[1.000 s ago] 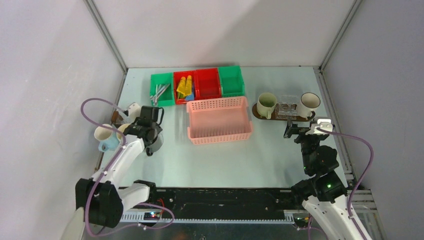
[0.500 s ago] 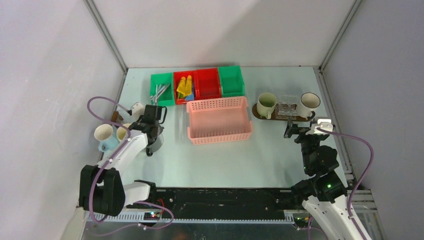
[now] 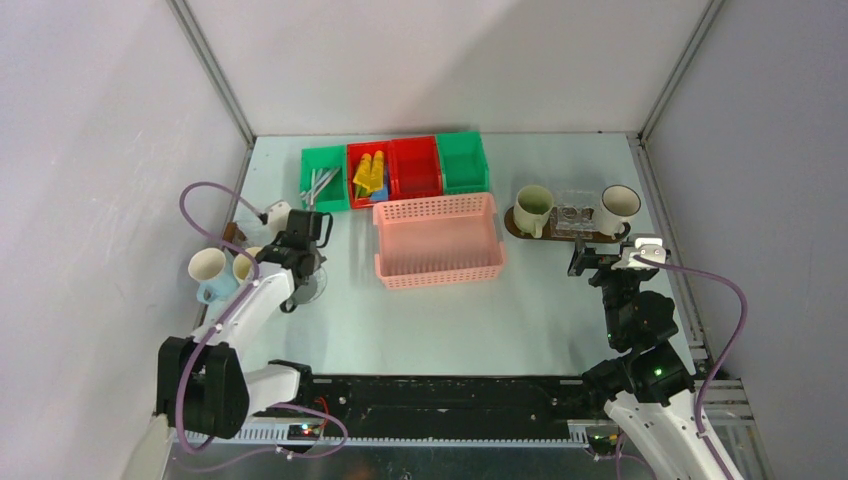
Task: Prepare toiletry sets of a toothbrush and toothpaste on the tray
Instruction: Adjust the cup on the tray.
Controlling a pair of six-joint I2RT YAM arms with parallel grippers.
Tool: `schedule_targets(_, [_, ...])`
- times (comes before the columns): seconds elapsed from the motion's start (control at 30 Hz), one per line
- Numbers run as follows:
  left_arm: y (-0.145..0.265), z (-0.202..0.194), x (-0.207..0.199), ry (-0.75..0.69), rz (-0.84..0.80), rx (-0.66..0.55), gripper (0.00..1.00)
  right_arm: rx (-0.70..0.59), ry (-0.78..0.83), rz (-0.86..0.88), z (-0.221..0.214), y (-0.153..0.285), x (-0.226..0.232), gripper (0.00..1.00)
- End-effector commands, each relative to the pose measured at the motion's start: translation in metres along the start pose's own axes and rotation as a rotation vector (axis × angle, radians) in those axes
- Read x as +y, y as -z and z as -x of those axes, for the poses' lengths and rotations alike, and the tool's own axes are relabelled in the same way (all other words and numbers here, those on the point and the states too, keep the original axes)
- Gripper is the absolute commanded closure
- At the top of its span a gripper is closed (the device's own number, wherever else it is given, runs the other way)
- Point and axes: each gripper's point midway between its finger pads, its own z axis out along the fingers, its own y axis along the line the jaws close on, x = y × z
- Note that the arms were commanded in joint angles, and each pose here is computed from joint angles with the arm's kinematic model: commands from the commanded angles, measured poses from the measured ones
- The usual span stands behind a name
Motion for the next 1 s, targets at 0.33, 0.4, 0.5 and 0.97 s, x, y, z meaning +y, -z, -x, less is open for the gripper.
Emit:
schedule_targets(0.33, [-0.003,0.025,-0.019,-0.035,-0.045,-0.060,0.95,-0.030,-0.008,-0.016,0.007,-0.001,-0.003,0.01])
schedule_targets(0.4, [-0.004,0.026,-0.021,-0.033,-0.046,-0.057,0.94,-0.030,-0.007,-0.017,0.007,-0.001,-0.003,0.01])
schedule_targets(0.5, [-0.005,0.025,-0.023,-0.029,-0.048,-0.051,0.94,-0.030,-0.007,-0.018,0.007,-0.001,-0.003,0.00])
schedule_targets(0.97, [-0.003,0.024,-0.019,-0.016,-0.024,-0.035,0.58,-0.027,-0.005,-0.019,0.007,-0.001,-0.003,0.00])
